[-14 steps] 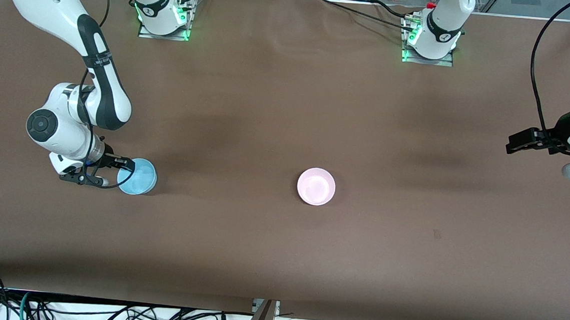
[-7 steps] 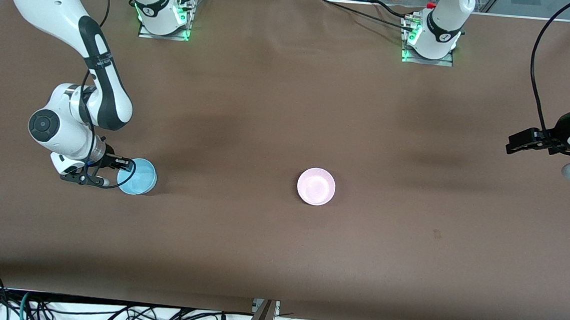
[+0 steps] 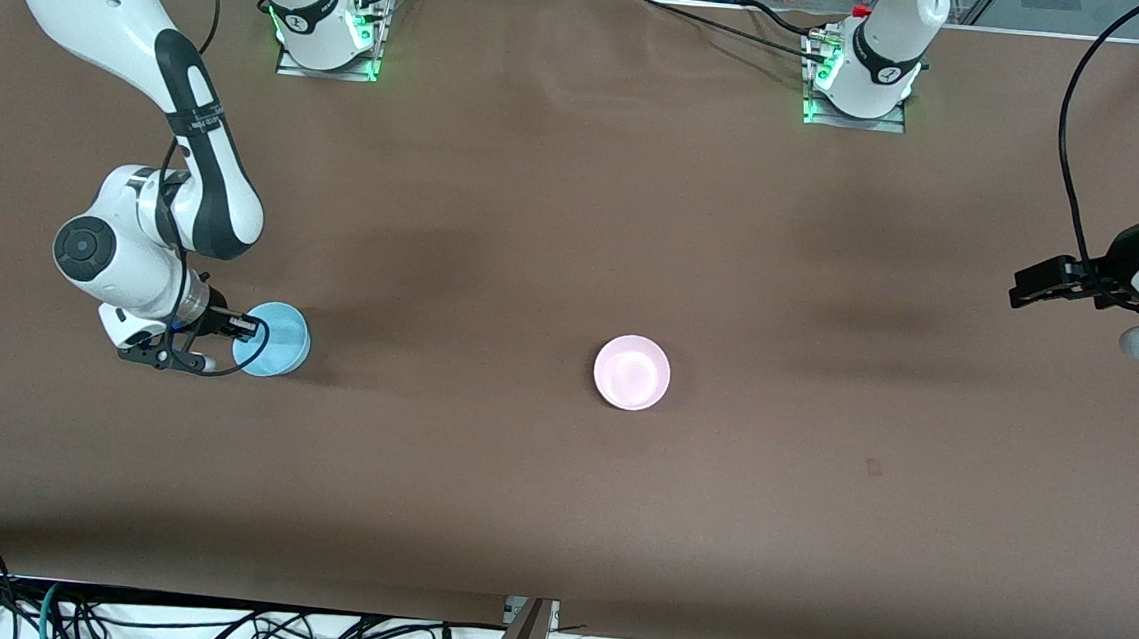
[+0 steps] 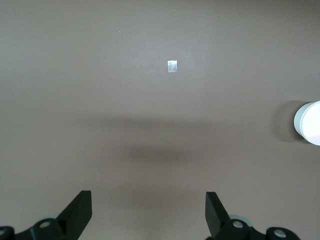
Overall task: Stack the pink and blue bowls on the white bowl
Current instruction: 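Carry the light blue bowl with the right gripper onto the pink bowl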
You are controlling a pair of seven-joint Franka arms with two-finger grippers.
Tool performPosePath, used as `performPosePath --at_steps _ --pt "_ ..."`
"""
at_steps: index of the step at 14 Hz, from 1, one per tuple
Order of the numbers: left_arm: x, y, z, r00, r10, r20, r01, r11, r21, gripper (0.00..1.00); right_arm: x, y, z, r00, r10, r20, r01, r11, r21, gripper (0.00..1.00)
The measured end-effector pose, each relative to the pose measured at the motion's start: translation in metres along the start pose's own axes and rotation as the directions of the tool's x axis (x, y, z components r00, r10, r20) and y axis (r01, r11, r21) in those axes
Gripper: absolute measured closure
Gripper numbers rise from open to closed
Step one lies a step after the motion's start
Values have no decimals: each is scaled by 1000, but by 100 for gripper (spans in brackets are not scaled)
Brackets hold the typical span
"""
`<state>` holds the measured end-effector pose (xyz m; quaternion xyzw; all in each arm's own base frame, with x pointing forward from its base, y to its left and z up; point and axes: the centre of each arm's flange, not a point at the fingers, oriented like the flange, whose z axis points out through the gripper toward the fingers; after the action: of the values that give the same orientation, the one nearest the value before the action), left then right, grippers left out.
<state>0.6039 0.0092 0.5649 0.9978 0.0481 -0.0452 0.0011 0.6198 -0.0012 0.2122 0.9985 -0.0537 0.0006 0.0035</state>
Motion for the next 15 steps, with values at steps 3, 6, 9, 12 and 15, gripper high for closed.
performPosePath --at_steps 3,6,9,12,15 --pt "0 0 -1 1000 0 -2 0 1000 0 0 6 -2 -19 1000 -1 9 1 1000 7 97" --pt "0 0 -5 1000 0 -10 0 1000 -1 0 24 -20 -71 999 -15 49 14 1000 27 97" --pt "1 1 -5 1000 1 -11 -1 1000 -1 0 32 -71 -127 997 31 68 -35 998 61 97" --pt "1 1 -5 1000 1 -11 -1 1000 -1 0 24 -142 -153 996 72 51 -76 993 87 97" --pt "1 1 -5 1000 1 -11 -1 1000 -1 0 -1 -219 -157 992 120 46 -123 990 72 97"
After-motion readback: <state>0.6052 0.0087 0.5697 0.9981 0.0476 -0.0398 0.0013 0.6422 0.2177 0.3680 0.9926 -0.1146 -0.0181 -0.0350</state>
